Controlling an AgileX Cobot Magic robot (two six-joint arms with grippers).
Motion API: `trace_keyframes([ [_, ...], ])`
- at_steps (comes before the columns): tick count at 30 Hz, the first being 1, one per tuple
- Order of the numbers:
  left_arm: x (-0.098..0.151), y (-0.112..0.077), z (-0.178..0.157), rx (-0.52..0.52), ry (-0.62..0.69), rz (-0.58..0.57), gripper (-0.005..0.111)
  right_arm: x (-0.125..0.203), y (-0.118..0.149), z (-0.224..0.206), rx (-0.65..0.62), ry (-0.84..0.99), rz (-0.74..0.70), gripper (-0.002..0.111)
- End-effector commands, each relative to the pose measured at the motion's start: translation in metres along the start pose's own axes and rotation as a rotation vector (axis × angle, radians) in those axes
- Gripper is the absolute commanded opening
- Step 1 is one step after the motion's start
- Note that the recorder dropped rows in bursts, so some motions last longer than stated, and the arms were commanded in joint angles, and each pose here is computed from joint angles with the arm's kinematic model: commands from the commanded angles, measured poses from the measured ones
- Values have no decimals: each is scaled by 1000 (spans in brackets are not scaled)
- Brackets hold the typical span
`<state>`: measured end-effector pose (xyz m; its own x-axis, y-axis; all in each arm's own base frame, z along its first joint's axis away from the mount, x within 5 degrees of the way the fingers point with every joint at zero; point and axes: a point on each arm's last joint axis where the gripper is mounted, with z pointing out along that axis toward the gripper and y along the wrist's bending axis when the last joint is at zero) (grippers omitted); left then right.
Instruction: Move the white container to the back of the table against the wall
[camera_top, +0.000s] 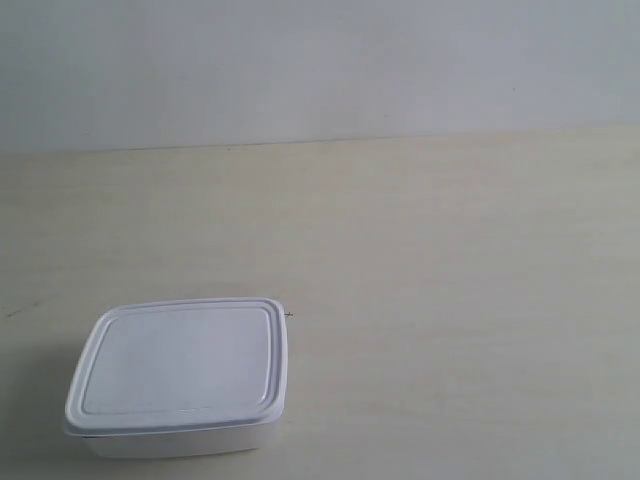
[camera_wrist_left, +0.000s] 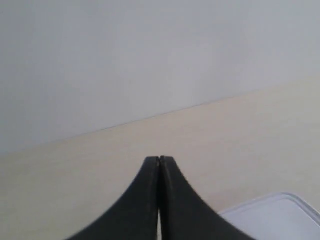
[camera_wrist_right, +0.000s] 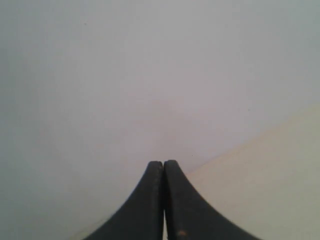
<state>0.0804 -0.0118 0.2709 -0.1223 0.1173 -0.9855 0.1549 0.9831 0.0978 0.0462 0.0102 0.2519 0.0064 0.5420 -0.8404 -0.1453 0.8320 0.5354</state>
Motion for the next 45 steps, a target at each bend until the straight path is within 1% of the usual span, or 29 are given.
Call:
trace_keyframes([
  [1,-14,2,0,-25,-133,-4,0,-2,15,-4,-112,55,-43,0],
  [4,-24,5,-2,-50,-248,-30,0,2,30,-8,-262,109,-114,0],
  [5,-26,6,-3,-54,-279,-60,0,3,34,-9,-313,113,-157,0],
  [7,-29,7,-4,-52,-315,-146,0,7,44,-13,-437,135,-195,0],
  [9,-31,8,-5,-47,-338,-214,0,9,52,-18,-541,152,-207,0],
  [11,-31,8,-5,-39,-342,-262,0,9,56,-21,-602,168,-163,0],
  [13,-31,8,-5,-37,-338,-271,0,9,59,-22,-626,167,-132,0],
  [17,-30,7,-4,-25,-333,-338,0,5,57,-20,-596,133,-94,0],
  [22,-28,7,-3,-20,-299,-342,0,-1,58,-20,-597,96,-9,0],
  [24,-25,6,0,-18,-262,-342,0,-1,58,-19,-605,103,18,0],
  [26,-22,5,5,-10,-200,-343,0,0,59,-13,-610,138,-15,0],
  [28,-21,1,12,21,-106,-339,0,4,59,-3,-608,205,-19,0],
  [31,-18,-6,25,77,83,-302,0,10,58,14,-609,322,-17,0],
  [34,-17,-12,37,118,200,-270,0,12,59,29,-627,396,-48,0],
  [36,-16,-15,43,136,243,-266,0,14,58,39,-629,446,-54,0],
  [39,-10,-20,51,163,316,-254,0,17,54,54,-597,505,-48,0],
  [43,1,-28,58,209,434,-211,0,24,47,73,-559,566,-26,0],
  [45,5,-35,61,242,473,-193,0,28,43,80,-543,587,-17,0],
])
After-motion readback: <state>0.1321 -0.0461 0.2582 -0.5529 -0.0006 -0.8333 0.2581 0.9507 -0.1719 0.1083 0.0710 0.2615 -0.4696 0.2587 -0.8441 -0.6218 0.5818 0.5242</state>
